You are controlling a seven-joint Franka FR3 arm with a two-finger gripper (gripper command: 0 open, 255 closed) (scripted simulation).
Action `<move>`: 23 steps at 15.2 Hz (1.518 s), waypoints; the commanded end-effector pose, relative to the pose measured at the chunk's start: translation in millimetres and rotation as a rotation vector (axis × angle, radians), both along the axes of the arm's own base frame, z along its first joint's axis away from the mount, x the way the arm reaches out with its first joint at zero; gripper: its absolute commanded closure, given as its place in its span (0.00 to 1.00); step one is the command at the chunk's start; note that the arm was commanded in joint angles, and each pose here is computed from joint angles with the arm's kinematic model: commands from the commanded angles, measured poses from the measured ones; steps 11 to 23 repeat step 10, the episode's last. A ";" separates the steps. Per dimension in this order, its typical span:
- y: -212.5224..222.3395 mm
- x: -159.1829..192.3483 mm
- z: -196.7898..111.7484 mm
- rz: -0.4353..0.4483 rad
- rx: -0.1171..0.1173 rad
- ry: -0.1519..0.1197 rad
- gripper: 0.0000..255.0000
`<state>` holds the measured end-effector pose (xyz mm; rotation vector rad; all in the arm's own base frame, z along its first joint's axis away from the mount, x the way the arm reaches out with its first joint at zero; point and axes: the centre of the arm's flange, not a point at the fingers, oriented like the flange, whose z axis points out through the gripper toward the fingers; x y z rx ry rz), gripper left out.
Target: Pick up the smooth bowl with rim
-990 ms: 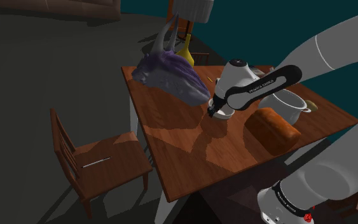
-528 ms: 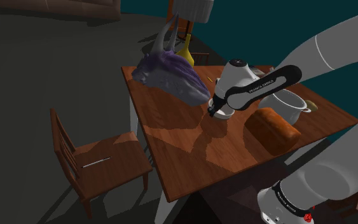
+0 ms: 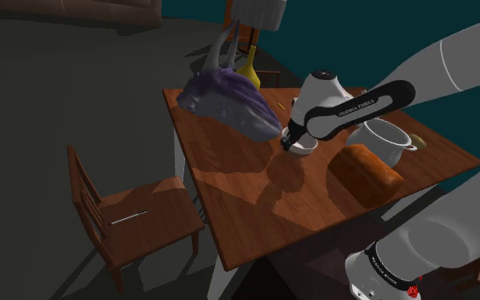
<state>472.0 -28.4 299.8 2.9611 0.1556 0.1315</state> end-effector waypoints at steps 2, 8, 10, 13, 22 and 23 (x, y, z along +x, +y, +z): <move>0.1 0.1 17.4 0.000 0.000 0.000 1.00; 0.1 0.1 49.1 0.000 0.000 0.000 1.00; 0.1 0.1 49.9 0.000 0.000 0.000 1.00; 0.1 0.1 49.9 0.000 0.000 0.000 1.00; 0.1 0.1 49.9 0.000 0.000 0.000 1.00; 0.1 0.1 49.9 0.000 0.000 0.000 1.00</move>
